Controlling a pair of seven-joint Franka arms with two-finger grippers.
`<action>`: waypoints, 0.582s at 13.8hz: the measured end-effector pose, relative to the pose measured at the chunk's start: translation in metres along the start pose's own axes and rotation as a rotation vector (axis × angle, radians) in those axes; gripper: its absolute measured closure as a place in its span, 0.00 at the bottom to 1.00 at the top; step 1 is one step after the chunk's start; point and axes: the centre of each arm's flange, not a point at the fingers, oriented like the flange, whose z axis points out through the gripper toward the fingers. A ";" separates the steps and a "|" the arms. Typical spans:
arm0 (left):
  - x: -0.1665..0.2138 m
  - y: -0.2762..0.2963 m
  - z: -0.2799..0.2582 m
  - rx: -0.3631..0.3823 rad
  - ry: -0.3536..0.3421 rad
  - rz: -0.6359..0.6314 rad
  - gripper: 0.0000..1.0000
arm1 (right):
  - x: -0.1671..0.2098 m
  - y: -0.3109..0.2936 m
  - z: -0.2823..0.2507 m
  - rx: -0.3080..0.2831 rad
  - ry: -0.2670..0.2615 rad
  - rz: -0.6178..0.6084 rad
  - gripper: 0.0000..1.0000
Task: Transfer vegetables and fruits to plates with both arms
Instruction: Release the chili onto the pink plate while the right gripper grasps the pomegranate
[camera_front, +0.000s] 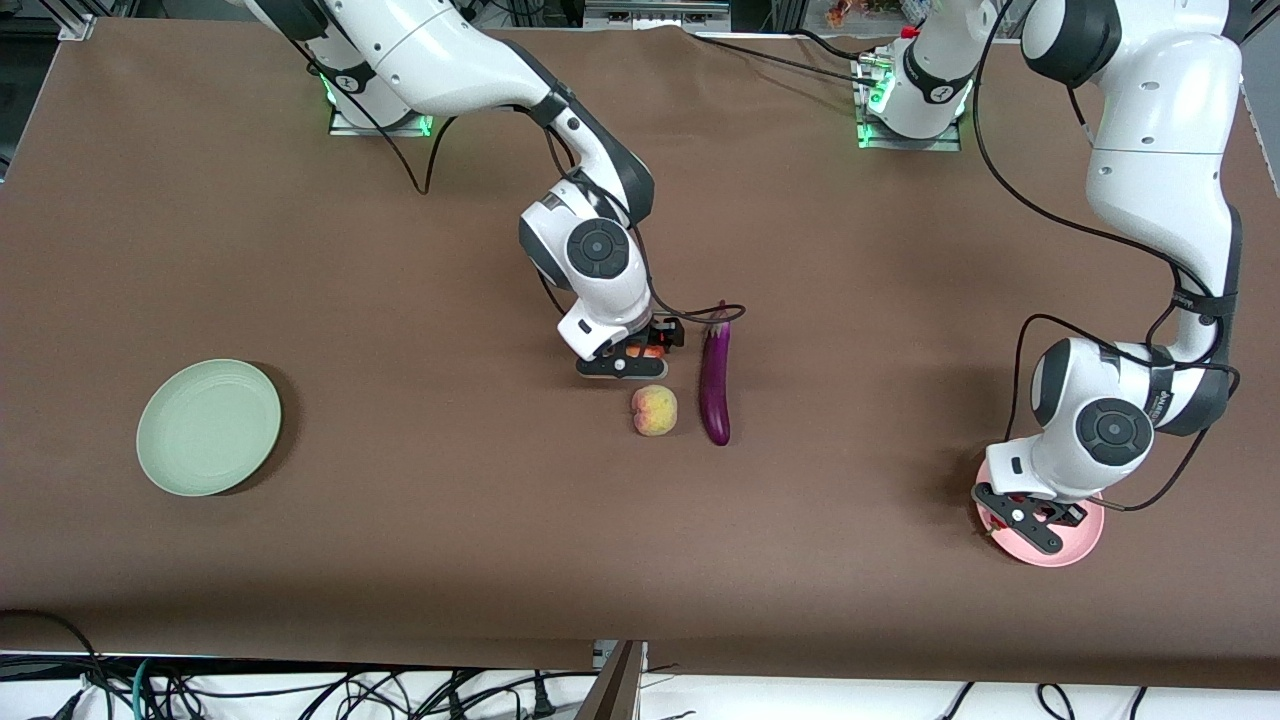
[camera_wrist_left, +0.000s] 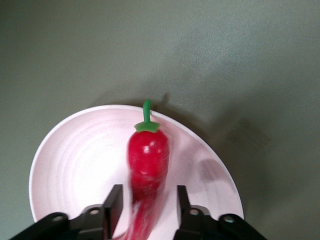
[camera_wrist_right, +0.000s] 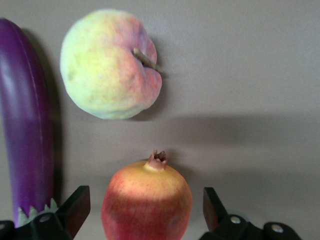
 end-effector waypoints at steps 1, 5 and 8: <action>0.000 -0.001 -0.001 0.001 0.001 -0.001 0.35 | -0.002 -0.001 0.004 -0.004 -0.002 -0.004 0.00; 0.012 0.010 -0.022 -0.054 -0.006 -0.005 0.00 | -0.006 -0.005 0.011 -0.002 0.009 -0.019 0.01; 0.029 0.035 -0.071 -0.174 -0.012 -0.046 0.00 | -0.007 -0.009 0.010 -0.012 0.033 -0.045 0.20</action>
